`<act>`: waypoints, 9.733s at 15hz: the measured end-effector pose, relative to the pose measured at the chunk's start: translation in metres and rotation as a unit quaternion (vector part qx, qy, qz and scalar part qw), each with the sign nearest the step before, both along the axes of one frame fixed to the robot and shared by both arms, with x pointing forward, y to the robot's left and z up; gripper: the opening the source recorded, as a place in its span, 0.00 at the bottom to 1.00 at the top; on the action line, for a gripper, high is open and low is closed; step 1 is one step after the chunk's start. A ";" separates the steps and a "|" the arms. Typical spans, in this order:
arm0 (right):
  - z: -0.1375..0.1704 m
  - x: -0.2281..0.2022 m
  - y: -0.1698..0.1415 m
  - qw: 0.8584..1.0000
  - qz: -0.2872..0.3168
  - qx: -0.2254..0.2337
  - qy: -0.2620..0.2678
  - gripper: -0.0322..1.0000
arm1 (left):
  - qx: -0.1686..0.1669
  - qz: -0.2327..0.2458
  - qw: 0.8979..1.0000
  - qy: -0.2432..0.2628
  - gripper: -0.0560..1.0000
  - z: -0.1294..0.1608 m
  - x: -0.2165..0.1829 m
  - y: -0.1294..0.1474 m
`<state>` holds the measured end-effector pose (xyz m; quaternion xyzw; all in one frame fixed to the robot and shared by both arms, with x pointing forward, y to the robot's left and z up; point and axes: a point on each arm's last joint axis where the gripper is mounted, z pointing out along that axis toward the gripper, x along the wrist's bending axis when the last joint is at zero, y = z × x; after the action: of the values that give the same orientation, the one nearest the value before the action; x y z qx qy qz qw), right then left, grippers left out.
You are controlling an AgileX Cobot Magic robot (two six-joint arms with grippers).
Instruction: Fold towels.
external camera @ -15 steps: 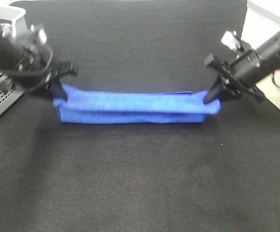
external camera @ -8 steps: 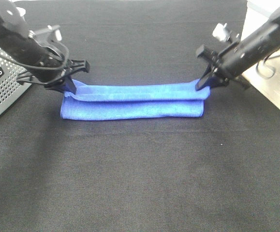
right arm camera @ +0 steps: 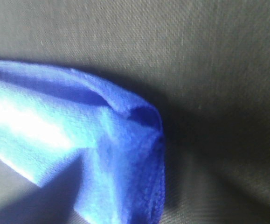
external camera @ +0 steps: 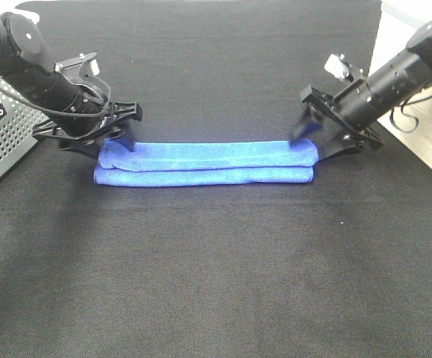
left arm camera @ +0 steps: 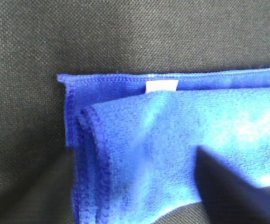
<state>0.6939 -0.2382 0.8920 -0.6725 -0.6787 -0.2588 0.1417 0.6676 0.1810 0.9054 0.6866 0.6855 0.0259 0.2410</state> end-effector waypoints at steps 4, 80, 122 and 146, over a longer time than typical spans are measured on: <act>0.014 -0.004 -0.002 1.000 0.017 -0.015 0.010 0.78 | -0.001 0.026 1.000 0.012 0.77 -0.001 0.000 0.002; 0.016 -0.025 0.148 0.987 0.070 0.140 -0.027 0.78 | -0.208 0.008 0.969 -0.130 0.56 0.142 0.036 -0.023; 0.185 -0.334 -0.012 0.970 0.089 -0.129 -0.185 0.77 | 0.091 -0.095 0.970 -0.203 0.56 0.219 -0.374 0.099; 0.162 -0.439 -0.052 0.899 -0.021 -0.205 -0.386 0.77 | 0.093 -0.124 0.910 -0.385 0.56 0.149 -0.438 0.109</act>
<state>0.2552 -0.2903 1.0539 -0.5482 -0.7036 -0.3566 -0.2779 0.2299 0.2903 1.0545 0.7221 0.4435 0.3213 0.4227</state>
